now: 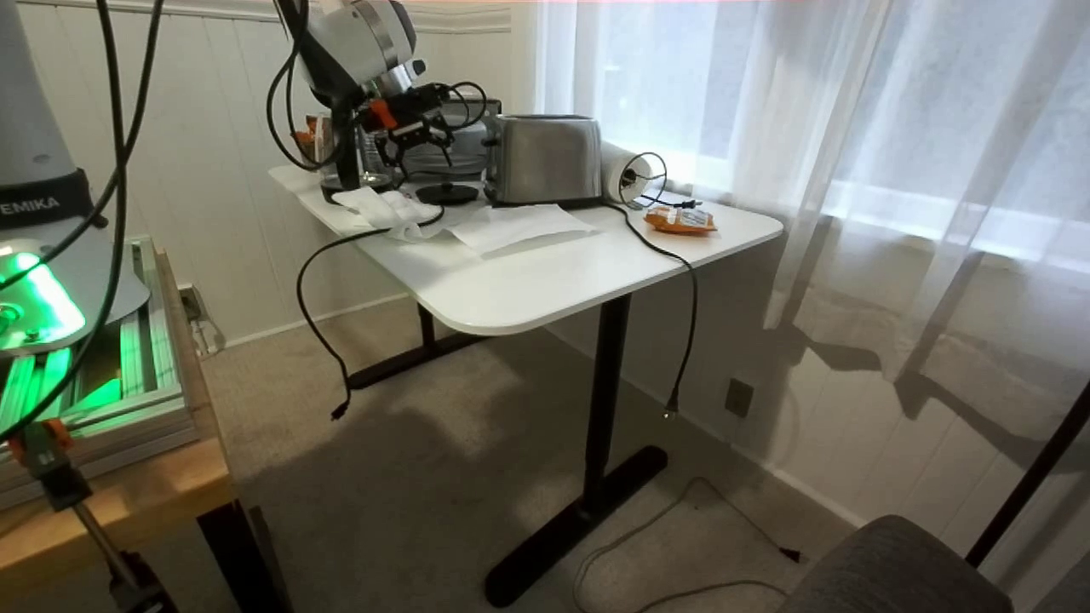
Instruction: Move the black kettle electric base to the left
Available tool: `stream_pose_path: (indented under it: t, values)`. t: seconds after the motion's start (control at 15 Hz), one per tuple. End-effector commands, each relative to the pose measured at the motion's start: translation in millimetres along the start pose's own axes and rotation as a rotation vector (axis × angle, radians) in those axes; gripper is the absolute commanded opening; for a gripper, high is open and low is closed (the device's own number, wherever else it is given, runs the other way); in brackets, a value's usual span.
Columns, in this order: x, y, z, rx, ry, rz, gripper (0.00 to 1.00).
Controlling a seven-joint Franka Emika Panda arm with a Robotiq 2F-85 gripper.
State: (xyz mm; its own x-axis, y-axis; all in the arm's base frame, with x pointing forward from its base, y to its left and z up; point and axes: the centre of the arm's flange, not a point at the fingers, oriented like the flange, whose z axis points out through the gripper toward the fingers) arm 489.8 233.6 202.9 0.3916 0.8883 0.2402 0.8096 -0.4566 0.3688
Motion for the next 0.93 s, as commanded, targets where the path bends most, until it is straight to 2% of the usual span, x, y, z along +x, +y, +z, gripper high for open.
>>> stream_pose_path:
  t: [0.0, 0.4, 0.53, 0.87]
  values:
    - [-6, -2, -52, -0.007, 0.021, 0.042, 1.0]
    - [-19, -21, -116, 0.075, 0.112, 0.144, 1.0]
    - [-24, -28, -132, 0.079, 0.136, 0.175, 1.0]
    - [-38, -38, -160, 0.066, 0.105, 0.282, 1.0]
